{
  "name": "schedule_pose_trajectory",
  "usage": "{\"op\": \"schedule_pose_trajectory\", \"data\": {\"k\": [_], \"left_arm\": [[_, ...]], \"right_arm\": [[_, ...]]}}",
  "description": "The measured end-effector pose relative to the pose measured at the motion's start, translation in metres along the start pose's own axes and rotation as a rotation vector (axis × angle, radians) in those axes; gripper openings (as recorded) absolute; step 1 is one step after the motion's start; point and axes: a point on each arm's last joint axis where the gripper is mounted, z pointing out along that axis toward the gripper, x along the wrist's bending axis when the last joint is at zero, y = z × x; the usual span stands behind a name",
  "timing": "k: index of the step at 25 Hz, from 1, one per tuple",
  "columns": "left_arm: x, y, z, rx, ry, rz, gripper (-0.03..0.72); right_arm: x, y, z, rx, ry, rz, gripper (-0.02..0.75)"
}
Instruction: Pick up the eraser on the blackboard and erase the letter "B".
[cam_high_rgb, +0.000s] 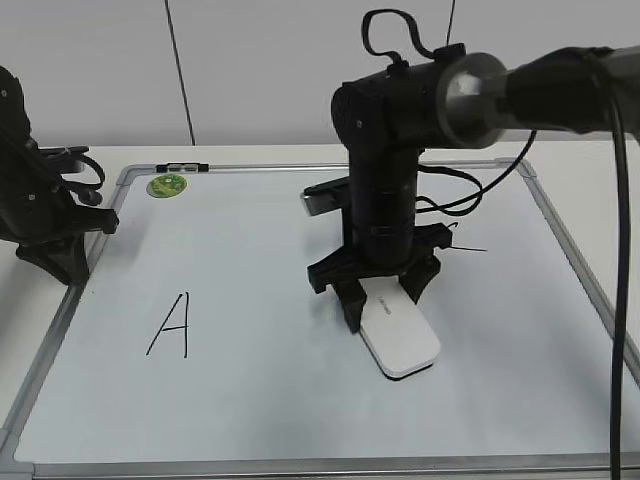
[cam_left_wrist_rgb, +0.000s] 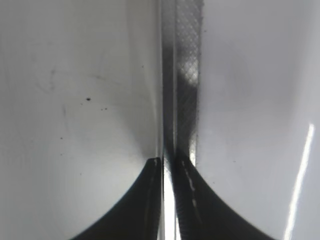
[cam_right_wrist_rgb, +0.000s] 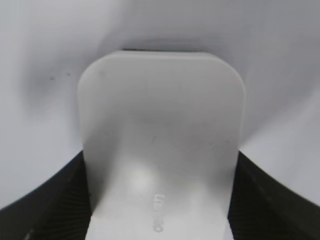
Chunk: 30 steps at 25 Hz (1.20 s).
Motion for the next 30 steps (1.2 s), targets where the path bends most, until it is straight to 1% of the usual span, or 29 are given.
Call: {"op": "schedule_pose_trajectory", "data": {"k": [6,10,12,15,17,20,23,28,30], "left_arm": [[0.000,0.000,0.000,0.000,0.000,0.000,0.076],[0.000,0.000,0.000,0.002,0.001,0.000,0.076],[0.000,0.000,0.000,0.002,0.002,0.001,0.076],[0.000,0.000,0.000,0.002,0.002,0.001,0.076],[0.000,0.000,0.000,0.002,0.002,0.001,0.076],[0.000,0.000,0.000,0.002,0.002,0.002,0.076],[0.000,0.000,0.000,0.002,0.002,0.002,0.076],[0.000,0.000,0.000,0.002,0.002,0.002,0.076],[0.000,0.000,0.000,0.002,0.002,0.002,0.076]], "right_arm": [[-0.019,0.002,-0.001,-0.002,-0.004,0.041,0.520],[-0.033,0.000,-0.011,-0.034,-0.062,0.036,0.520],[-0.044,-0.002,-0.027,-0.071,-0.072,0.060,0.520],[-0.064,-0.008,-0.053,-0.128,-0.072,0.106,0.520],[-0.080,-0.010,-0.061,-0.143,-0.070,0.147,0.520],[-0.109,-0.013,-0.062,-0.144,-0.072,0.215,0.520],[-0.132,-0.015,-0.061,-0.140,-0.073,0.268,0.520],[-0.165,-0.022,-0.060,-0.133,-0.079,0.314,0.519],[-0.176,-0.025,-0.059,-0.130,-0.055,0.322,0.519]]}}
